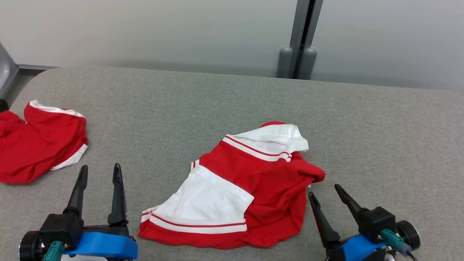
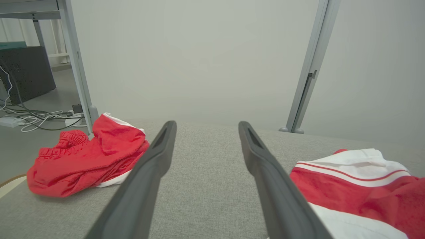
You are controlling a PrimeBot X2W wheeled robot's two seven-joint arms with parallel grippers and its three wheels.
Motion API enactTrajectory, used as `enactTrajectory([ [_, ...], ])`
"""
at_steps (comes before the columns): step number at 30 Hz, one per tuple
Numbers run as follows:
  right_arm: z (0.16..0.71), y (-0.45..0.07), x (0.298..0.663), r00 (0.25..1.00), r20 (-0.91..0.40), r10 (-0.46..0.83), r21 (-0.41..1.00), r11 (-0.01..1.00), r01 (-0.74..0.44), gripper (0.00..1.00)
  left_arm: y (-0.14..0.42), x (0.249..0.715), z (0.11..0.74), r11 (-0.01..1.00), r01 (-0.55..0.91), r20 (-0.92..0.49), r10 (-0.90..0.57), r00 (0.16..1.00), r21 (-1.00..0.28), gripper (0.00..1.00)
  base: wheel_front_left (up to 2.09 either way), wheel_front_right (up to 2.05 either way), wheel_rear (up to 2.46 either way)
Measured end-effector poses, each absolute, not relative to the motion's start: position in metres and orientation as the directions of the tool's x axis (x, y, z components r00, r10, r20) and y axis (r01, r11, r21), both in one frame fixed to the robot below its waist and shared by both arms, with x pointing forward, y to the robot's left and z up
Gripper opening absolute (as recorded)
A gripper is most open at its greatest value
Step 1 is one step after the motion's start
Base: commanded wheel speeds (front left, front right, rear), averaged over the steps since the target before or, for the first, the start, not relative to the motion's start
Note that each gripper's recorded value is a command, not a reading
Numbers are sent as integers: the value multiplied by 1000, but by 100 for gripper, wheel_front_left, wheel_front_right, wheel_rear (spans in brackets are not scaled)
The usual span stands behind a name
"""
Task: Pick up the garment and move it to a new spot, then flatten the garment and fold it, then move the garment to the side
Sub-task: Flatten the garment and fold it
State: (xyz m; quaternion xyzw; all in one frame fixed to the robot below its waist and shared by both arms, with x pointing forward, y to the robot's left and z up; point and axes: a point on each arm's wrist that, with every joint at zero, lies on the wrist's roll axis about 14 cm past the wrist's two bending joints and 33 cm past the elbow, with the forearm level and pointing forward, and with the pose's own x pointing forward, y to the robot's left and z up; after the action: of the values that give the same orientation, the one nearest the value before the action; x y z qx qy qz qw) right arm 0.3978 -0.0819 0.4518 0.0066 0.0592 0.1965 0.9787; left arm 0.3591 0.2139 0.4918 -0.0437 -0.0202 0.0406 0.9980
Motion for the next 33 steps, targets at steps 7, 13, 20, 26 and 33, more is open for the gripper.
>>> enactTrajectory([
  [7,423,-56,397,850,-246,466,-2,876,-482,100,216,357,490,992,-86,30,89,996,-90,100,0,0,0],
  [13,394,-49,403,802,-351,483,-21,852,-523,100,223,354,486,989,-110,15,112,994,-94,100,0,0,0],
  [20,377,-44,412,777,-395,490,-9,844,-537,0,228,353,481,987,-131,-1,132,991,-95,100,0,0,0],
  [26,387,-68,422,836,-345,426,19,894,-447,0,219,360,479,988,-111,-4,111,994,-105,100,0,0,0],
  [33,404,-117,402,924,-254,285,119,958,-262,0,201,369,483,992,-53,9,55,998,-116,100,0,0,0],
])
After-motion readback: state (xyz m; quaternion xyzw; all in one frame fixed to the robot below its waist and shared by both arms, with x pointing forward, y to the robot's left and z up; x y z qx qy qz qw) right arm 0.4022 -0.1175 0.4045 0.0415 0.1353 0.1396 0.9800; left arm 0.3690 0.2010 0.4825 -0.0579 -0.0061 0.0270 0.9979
